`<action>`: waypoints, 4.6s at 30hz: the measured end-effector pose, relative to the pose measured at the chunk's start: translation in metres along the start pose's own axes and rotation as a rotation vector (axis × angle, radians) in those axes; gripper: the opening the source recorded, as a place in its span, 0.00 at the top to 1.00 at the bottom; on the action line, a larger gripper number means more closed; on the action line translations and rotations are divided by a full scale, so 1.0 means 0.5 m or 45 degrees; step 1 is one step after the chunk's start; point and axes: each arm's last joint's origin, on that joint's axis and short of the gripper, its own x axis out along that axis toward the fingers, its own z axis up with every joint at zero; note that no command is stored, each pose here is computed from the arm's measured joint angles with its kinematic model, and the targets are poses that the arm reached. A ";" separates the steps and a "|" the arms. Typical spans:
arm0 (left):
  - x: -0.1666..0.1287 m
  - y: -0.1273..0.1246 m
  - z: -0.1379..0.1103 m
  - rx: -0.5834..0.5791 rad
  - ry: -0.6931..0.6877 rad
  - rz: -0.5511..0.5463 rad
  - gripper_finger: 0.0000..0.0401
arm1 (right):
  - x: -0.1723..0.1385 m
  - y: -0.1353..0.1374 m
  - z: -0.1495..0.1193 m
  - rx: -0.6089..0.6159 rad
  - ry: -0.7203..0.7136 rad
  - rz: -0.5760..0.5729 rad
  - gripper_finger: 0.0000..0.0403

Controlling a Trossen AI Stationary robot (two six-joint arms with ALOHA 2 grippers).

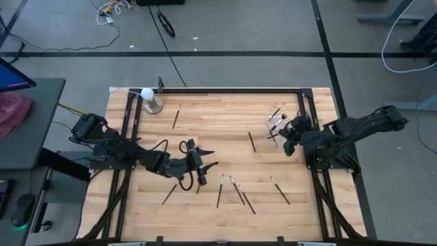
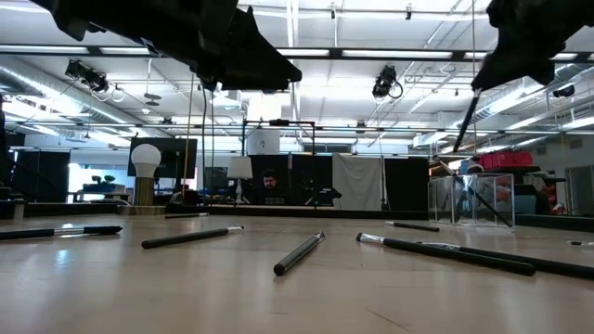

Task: Sort items
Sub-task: Put the silver highlighter brush into the transparent organizer, then put the silver lash/brow brush into the transparent organizer

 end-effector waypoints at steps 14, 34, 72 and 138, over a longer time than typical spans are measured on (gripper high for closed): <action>0.009 0.007 0.001 -0.021 0.010 -0.064 0.49 | 0.015 -0.016 0.066 -0.106 0.388 -0.235 0.97; 0.008 0.006 0.000 -0.020 0.012 -0.067 0.49 | 0.116 -0.020 0.079 -0.221 0.685 -0.293 0.96; 0.008 0.006 0.000 -0.032 0.016 -0.066 0.49 | 0.134 -0.016 0.124 -0.201 0.574 -0.274 0.55; -0.222 -0.147 -0.254 -0.307 0.654 0.286 0.97 | 0.122 0.273 -0.183 -0.637 -0.286 0.921 0.70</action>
